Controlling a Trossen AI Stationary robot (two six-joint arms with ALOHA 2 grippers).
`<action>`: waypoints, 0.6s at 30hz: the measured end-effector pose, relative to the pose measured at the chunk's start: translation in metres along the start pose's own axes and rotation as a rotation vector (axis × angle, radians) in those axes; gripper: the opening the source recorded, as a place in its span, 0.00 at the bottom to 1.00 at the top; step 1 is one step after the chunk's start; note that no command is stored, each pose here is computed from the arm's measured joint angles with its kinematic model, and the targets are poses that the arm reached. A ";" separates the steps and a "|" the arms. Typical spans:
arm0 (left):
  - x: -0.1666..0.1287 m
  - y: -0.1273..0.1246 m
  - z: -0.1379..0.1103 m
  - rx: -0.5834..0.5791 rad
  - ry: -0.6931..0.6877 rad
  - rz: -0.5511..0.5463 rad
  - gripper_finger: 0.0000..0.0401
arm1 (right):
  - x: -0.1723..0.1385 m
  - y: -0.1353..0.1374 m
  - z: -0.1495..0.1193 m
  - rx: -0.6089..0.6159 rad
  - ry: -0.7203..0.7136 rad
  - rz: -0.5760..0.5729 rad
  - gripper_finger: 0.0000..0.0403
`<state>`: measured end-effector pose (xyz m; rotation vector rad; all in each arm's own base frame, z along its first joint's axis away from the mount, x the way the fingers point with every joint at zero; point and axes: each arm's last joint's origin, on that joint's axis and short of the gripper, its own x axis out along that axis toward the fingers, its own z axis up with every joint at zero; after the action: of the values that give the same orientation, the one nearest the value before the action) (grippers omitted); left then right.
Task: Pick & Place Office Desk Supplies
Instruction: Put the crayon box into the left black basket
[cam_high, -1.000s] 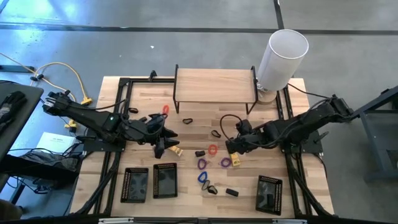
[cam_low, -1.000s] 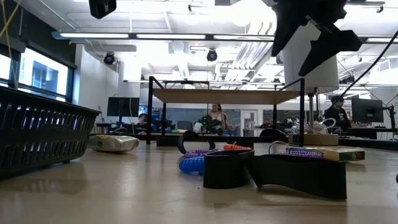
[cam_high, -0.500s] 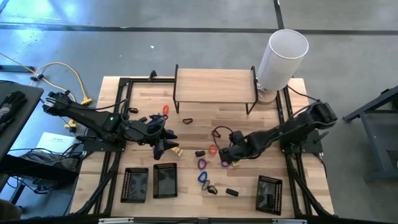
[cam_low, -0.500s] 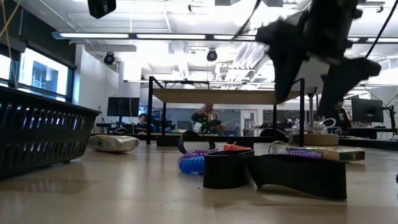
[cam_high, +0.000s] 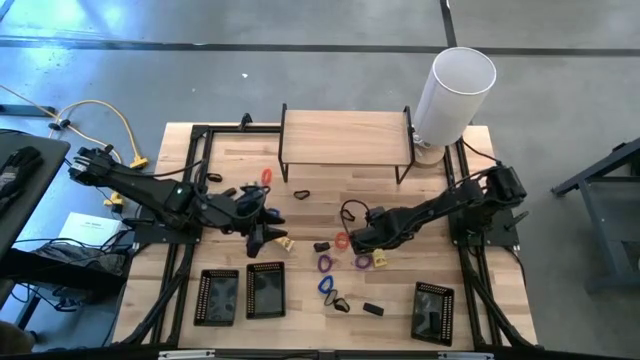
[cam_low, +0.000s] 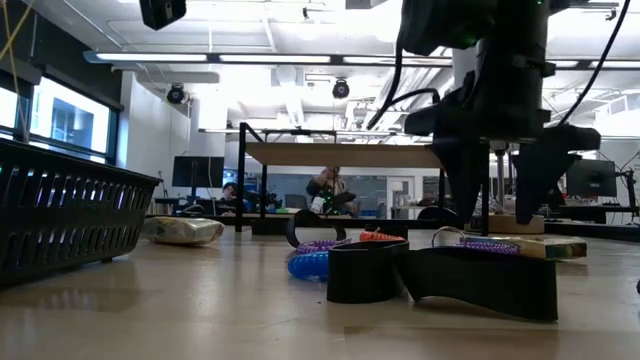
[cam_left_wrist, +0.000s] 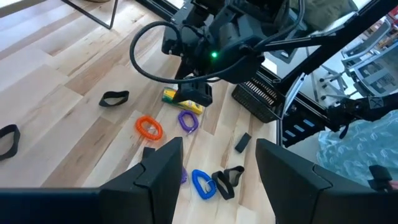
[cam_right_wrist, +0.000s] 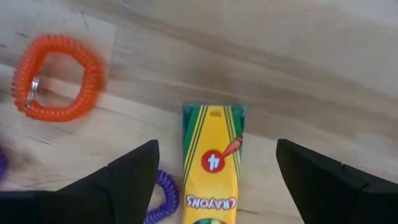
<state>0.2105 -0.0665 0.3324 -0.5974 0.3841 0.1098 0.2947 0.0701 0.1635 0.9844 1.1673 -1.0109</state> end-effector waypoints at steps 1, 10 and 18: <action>0.000 0.000 0.000 0.000 0.000 0.000 0.49 | 0.002 0.000 0.001 -0.002 0.000 -0.006 0.77; 0.000 0.000 -0.001 0.002 0.003 0.000 0.49 | 0.022 0.009 0.003 -0.017 0.056 -0.005 0.77; -0.001 -0.003 -0.004 0.011 0.015 -0.014 0.49 | 0.031 0.010 0.001 -0.025 0.077 -0.028 0.77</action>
<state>0.2090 -0.0714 0.3315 -0.5905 0.3950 0.0893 0.3082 0.0683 0.1339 0.9970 1.2580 -0.9858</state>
